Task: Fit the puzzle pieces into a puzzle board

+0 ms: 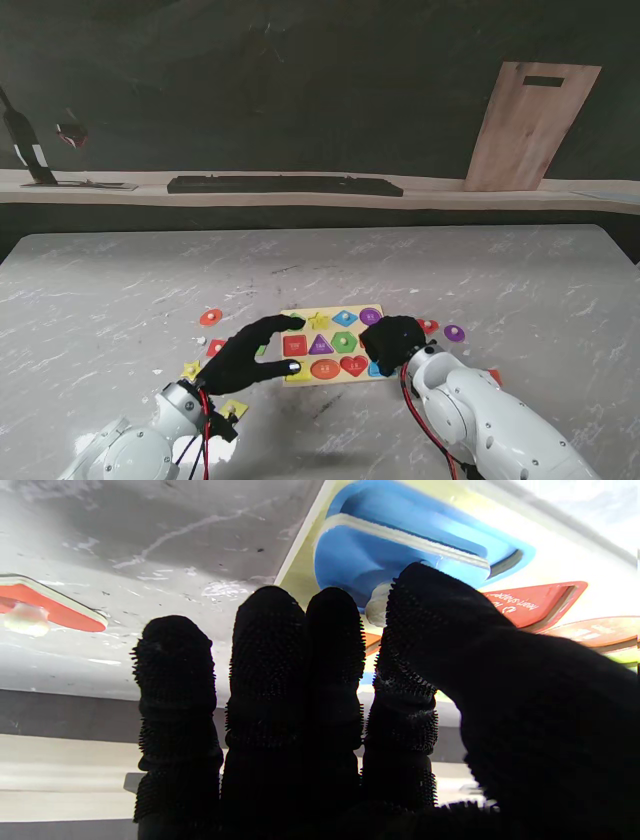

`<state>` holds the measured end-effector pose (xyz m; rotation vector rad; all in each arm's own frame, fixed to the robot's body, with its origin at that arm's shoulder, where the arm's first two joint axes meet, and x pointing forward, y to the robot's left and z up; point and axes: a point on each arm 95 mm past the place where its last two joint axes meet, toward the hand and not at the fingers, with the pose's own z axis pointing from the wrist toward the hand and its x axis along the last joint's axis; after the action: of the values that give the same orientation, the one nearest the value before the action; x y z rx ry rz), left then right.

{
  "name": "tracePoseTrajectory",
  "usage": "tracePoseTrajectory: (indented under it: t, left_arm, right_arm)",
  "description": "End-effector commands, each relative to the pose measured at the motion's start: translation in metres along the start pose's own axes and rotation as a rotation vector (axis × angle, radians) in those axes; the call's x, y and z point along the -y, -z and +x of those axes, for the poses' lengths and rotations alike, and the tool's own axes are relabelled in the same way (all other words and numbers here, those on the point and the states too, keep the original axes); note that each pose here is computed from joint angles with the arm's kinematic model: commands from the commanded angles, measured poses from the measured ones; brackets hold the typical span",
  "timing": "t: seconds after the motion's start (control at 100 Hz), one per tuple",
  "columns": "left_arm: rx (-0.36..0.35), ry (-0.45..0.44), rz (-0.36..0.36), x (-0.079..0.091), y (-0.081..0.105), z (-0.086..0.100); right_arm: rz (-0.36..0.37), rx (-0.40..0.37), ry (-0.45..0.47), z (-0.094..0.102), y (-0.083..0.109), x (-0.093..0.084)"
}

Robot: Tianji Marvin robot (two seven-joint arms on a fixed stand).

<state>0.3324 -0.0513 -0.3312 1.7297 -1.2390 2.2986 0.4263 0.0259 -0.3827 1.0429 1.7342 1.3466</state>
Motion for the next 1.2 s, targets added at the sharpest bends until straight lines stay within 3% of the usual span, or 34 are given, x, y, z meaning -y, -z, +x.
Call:
tracePoseTrajectory:
  t: [0.0,0.72,1.19]
  left_arm:
    - [-0.001,0.007,0.001,-0.001,0.000,0.002]
    - [0.030,0.006,0.009,-0.001,-0.002,0.002]
    - [0.030,0.008,0.009,-0.001,-0.002,0.001]
  right_arm:
    - [0.022,-0.007,-0.001,0.005,0.005,0.009]
    - [0.029,-0.007,-0.033,0.007,0.007,0.012]
    - [0.012,-0.013,0.073,-0.001,0.017,0.019]
